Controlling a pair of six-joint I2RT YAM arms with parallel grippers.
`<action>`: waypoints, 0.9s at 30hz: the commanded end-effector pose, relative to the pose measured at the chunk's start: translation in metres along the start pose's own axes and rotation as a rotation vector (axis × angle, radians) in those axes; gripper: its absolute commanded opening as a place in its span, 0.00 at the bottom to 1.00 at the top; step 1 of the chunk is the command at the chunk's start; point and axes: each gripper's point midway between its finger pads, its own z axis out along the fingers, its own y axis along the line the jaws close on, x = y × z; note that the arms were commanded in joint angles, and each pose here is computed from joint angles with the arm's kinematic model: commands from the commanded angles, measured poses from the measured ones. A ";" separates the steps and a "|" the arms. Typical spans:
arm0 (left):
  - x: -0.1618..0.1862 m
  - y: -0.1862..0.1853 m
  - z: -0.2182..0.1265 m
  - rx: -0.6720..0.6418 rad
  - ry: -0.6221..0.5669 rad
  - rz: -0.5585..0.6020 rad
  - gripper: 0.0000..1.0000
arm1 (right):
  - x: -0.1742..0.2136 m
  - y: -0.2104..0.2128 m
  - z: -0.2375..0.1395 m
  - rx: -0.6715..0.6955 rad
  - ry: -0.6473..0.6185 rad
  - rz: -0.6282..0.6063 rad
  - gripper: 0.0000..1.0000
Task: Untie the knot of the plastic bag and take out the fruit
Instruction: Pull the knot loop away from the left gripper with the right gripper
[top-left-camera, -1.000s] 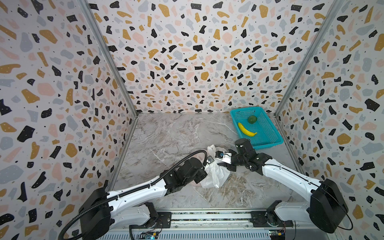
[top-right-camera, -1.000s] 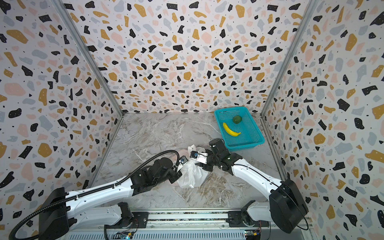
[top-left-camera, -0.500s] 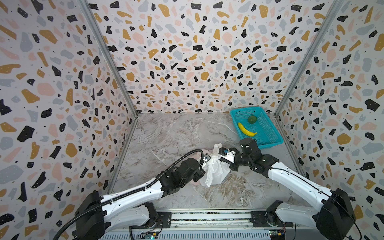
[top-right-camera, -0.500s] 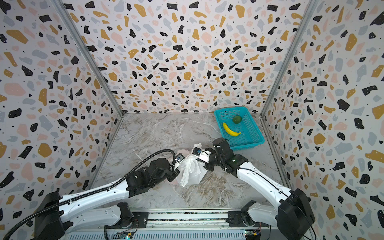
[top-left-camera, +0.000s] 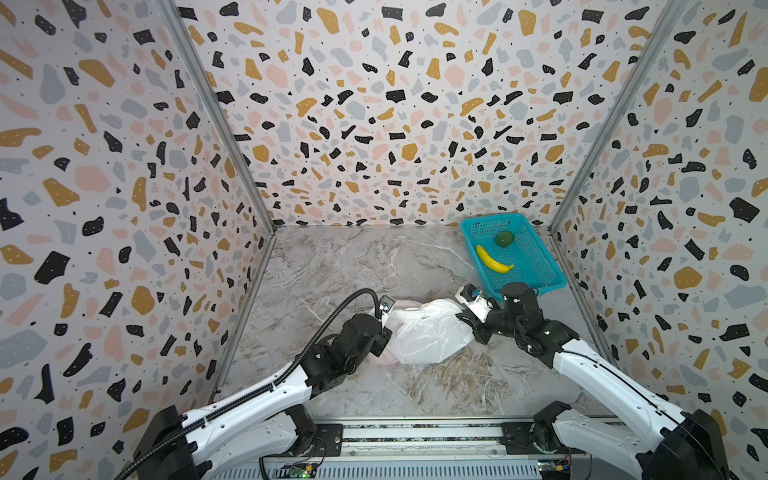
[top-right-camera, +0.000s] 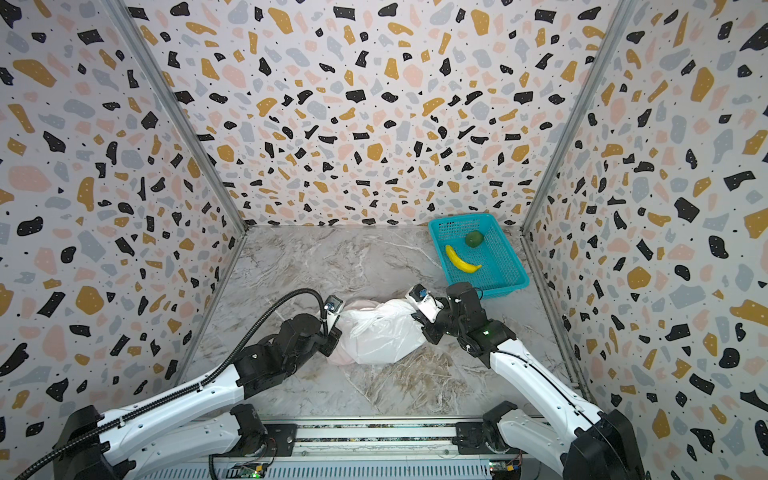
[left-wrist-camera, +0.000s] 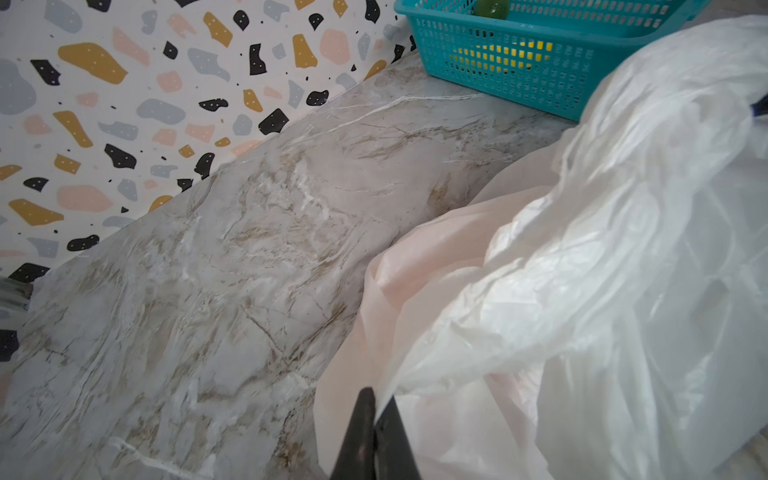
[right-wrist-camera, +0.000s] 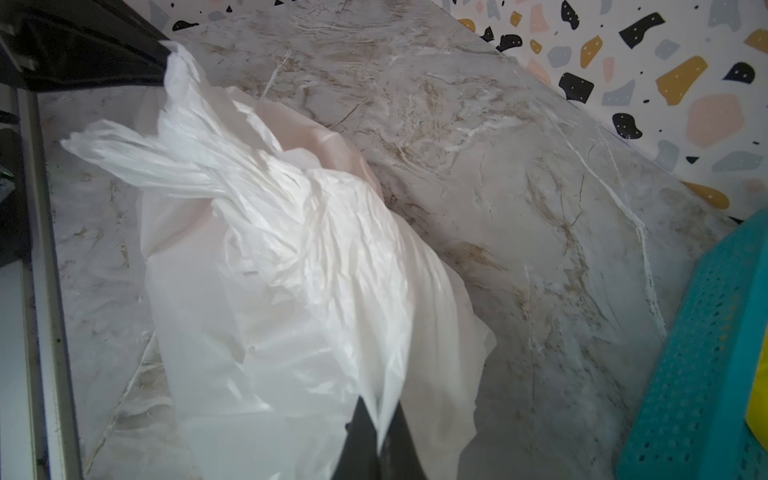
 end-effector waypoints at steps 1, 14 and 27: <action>0.008 0.013 -0.002 -0.046 0.020 -0.058 0.00 | 0.004 -0.007 -0.008 0.047 -0.018 0.127 0.00; 0.033 0.030 0.002 -0.122 0.099 -0.203 0.00 | 0.043 -0.050 -0.025 0.183 -0.012 0.487 0.00; 0.023 0.015 0.004 -0.025 0.064 -0.241 0.00 | 0.039 -0.031 -0.022 0.050 -0.027 0.523 0.01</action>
